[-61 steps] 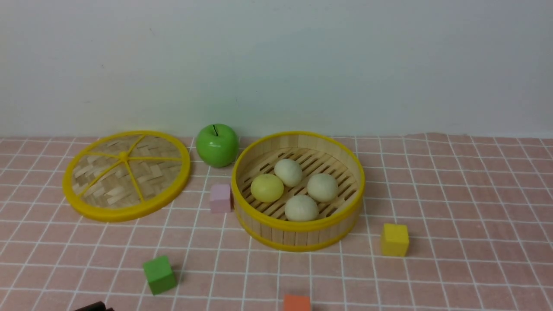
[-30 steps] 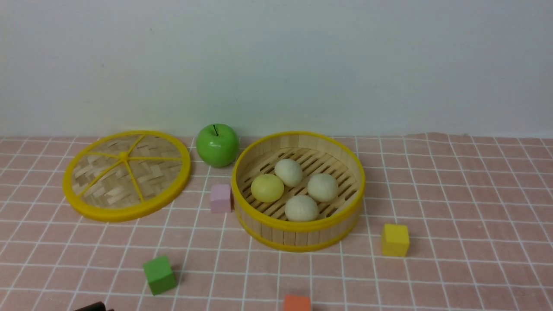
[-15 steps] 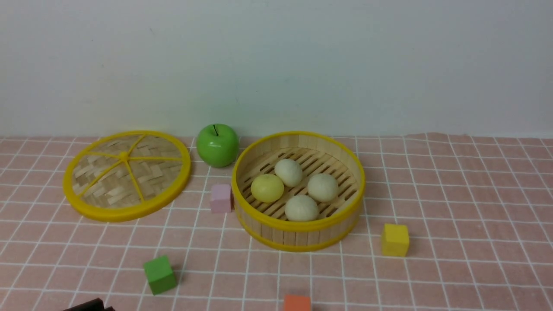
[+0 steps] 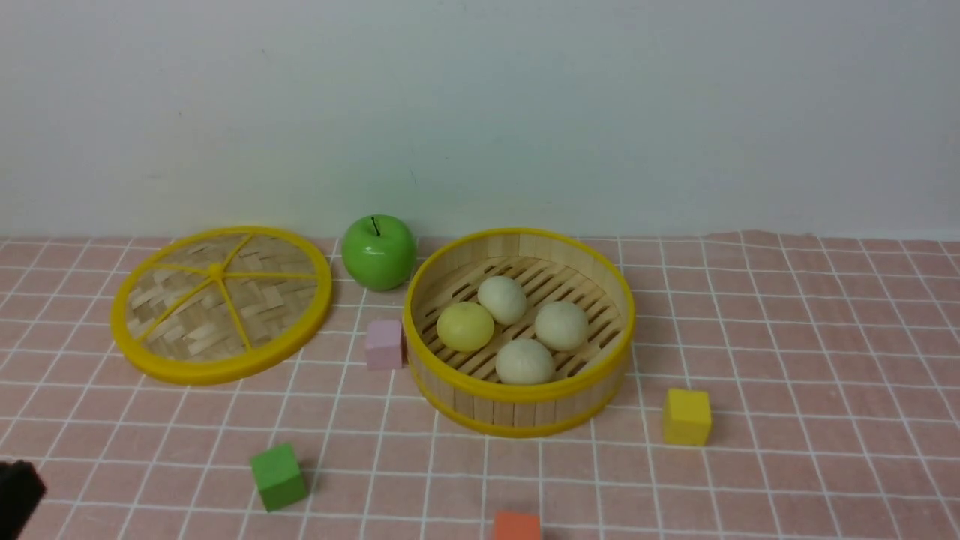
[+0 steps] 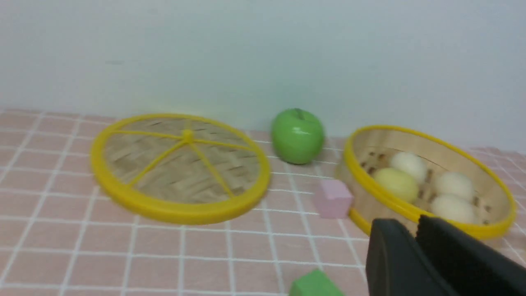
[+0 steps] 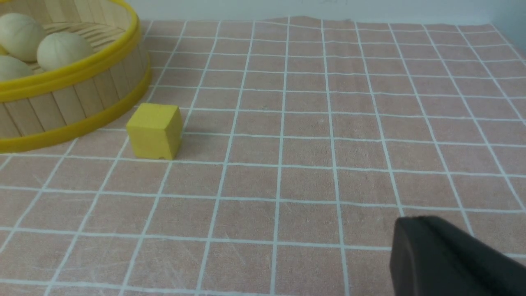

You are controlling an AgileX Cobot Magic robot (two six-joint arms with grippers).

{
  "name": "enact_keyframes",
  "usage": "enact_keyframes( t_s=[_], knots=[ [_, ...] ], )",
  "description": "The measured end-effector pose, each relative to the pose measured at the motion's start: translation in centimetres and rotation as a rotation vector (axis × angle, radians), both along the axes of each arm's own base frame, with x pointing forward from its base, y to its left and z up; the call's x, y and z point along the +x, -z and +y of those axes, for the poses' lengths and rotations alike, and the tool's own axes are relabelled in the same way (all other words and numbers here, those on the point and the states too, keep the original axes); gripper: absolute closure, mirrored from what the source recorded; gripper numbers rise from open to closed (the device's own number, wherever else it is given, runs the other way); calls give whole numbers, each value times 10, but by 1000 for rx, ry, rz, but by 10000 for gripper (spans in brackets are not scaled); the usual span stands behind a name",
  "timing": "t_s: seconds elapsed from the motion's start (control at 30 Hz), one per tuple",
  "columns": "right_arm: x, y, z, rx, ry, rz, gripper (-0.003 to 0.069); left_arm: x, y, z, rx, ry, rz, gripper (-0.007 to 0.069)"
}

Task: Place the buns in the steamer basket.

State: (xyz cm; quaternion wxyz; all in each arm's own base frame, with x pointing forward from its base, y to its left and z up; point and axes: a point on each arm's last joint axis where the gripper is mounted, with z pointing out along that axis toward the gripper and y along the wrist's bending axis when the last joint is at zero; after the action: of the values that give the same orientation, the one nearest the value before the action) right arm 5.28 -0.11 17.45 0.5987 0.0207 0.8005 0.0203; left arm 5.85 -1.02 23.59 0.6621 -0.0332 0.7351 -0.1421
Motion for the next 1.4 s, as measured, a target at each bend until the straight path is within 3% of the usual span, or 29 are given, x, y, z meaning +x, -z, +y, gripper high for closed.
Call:
enact_keyframes(
  t_s=[0.23, 0.33, 1.4],
  knots=[
    [0, 0, 0, 0, 0, 1, 648, -4, 51, 7, -25, -119, 119, 634],
    [0, 0, 0, 0, 0, 1, 645, -6, 64, 8, -17, -129, 217, 638],
    [0, 0, 0, 0, 0, 1, 613, -6, 67, 8, -21, -130, 241, 638]
  ],
)
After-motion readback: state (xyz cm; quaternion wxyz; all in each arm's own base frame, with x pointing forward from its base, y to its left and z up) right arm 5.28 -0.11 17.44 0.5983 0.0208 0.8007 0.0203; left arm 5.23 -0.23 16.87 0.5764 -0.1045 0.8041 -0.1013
